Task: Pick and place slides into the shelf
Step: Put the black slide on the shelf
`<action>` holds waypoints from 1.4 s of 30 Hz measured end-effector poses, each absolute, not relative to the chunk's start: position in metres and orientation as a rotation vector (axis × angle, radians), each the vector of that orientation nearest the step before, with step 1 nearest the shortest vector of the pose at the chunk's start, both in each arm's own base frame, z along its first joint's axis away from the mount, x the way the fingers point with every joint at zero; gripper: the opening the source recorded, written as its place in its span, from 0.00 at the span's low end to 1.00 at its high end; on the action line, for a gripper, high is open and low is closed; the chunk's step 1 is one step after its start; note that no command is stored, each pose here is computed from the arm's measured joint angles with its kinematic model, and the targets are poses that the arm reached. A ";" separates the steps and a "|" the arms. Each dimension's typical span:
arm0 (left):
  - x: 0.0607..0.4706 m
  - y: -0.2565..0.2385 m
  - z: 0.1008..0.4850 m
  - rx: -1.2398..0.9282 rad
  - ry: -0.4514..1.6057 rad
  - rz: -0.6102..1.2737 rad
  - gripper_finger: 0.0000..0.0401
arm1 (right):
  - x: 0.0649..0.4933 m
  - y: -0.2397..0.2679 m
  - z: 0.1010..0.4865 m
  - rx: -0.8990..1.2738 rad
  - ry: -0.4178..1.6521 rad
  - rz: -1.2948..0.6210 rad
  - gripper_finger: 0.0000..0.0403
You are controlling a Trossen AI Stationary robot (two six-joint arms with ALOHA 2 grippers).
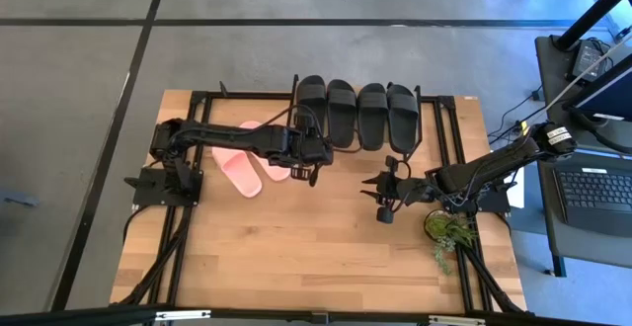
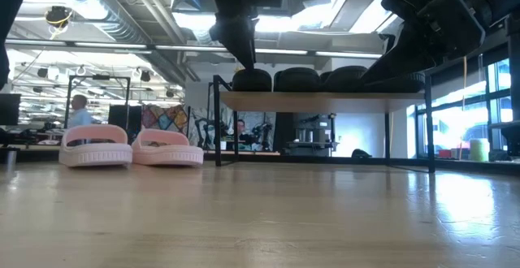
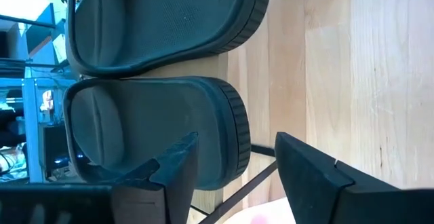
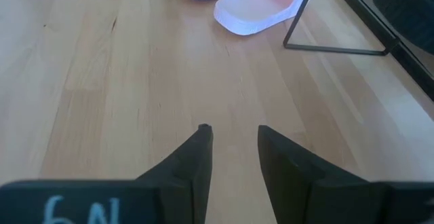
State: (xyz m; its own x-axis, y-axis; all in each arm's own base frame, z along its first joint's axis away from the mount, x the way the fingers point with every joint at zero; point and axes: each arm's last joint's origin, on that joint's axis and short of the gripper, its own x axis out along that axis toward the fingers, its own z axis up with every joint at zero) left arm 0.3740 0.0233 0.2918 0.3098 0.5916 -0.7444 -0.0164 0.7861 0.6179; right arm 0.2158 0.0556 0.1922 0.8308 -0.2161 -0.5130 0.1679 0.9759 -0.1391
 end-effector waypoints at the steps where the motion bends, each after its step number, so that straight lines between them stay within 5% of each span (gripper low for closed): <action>1: 0.374 0.024 0.292 0.562 1.200 0.433 0.47 | 0.216 0.056 0.192 -0.090 0.554 -0.204 0.30; 15: 0.372 0.048 0.290 0.443 1.212 0.428 0.46 | 0.216 0.056 0.192 -0.091 0.556 -0.204 0.30; 42: 0.374 0.050 0.287 0.468 1.225 0.407 0.13 | 0.215 0.056 0.192 -0.092 0.560 -0.204 0.30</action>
State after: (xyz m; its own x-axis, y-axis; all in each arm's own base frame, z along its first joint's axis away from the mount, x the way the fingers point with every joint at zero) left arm 0.3743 0.0497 0.2875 0.2898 0.5349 -0.7937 -0.0463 0.8361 0.5466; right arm 0.2154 0.0556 0.1916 0.8279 -0.2172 -0.5172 0.1670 0.9756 -0.1423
